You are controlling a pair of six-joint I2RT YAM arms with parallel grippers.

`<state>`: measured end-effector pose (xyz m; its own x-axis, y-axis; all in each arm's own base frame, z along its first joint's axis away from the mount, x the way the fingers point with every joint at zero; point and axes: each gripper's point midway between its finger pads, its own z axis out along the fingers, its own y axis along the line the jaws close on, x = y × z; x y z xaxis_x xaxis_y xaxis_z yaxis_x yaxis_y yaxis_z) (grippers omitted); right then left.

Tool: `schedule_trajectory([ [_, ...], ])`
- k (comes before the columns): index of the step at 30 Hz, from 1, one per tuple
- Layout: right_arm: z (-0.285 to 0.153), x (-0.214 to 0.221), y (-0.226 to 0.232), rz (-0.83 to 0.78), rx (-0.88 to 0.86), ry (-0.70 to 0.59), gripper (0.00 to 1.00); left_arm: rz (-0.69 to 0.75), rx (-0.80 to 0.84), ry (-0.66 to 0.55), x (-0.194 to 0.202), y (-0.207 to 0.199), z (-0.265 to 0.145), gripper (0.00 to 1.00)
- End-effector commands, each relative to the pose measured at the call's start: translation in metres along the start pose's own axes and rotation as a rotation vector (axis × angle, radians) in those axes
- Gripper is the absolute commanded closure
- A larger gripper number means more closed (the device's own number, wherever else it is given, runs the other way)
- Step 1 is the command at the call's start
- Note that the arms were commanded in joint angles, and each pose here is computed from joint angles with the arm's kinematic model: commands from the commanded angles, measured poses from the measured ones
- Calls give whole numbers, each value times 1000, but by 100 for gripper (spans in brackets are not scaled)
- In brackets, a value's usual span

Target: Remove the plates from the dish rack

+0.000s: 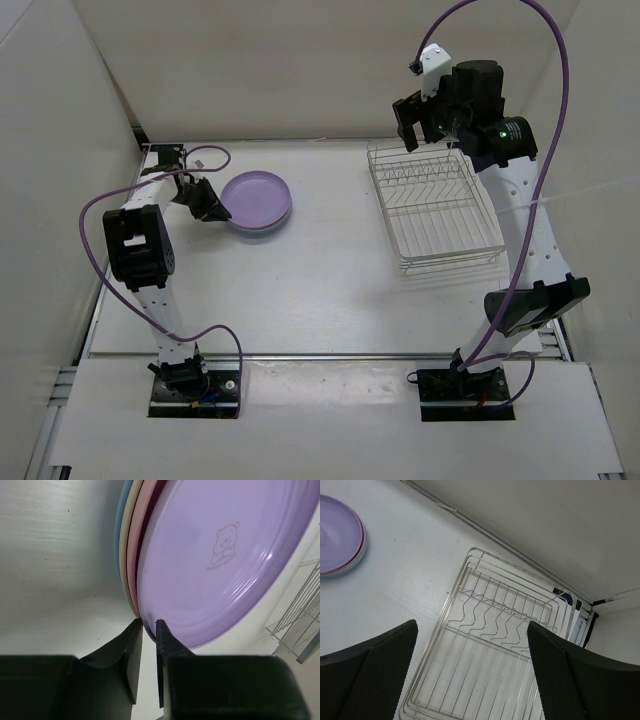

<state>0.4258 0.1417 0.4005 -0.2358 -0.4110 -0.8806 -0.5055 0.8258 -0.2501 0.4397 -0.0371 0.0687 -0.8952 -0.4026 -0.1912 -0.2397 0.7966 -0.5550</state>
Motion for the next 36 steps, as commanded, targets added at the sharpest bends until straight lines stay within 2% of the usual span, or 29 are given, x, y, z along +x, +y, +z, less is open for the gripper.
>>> schedule_trajectory([
  [1,-19,-19,-2,-23,16,-67,7,35,33,-32,-5,-14,-11,74],
  [7,-19,-19,-2,-23,16,-67,7,35,33,-32,-5,-14,-11,64],
  [10,-19,-20,0,-23,7,-70,7,39,35,-40,-6,-16,-14,57],
  [11,-19,-20,0,-23,7,-70,7,39,35,-40,-6,-16,-14,51],
  [14,-19,-20,0,-23,7,-70,7,48,27,-43,-7,-15,-16,45],
  [17,-19,-20,0,-23,7,-70,7,63,20,-55,-7,-18,-23,25],
  [20,-17,-16,1,-22,4,-60,7,69,21,-71,-10,-18,-32,15],
  [21,-17,-15,-1,-21,12,-57,7,78,30,-85,-12,-19,-39,5],
  [22,-17,-15,-1,-21,12,-56,7,72,29,-91,-13,-18,-44,0],
  [25,-15,-11,-3,-8,31,-41,4,84,23,-90,-12,-17,-52,0],
  [26,-16,-10,-5,-7,41,-37,0,100,23,-92,-13,-18,-54,0],
  [28,-13,-6,-15,44,72,-29,0,152,26,-129,-23,-24,-70,0],
  [30,-14,0,-37,118,149,-23,0,176,-26,-130,-25,-19,-78,0],
  [31,-15,12,-59,205,200,-7,0,186,-45,-149,-29,-17,-87,0],
  [35,-34,37,-116,363,353,10,0,199,-89,-254,-53,-6,-134,0],
  [36,-37,46,-126,375,384,25,0,208,-105,-308,-65,-4,-156,0],
])
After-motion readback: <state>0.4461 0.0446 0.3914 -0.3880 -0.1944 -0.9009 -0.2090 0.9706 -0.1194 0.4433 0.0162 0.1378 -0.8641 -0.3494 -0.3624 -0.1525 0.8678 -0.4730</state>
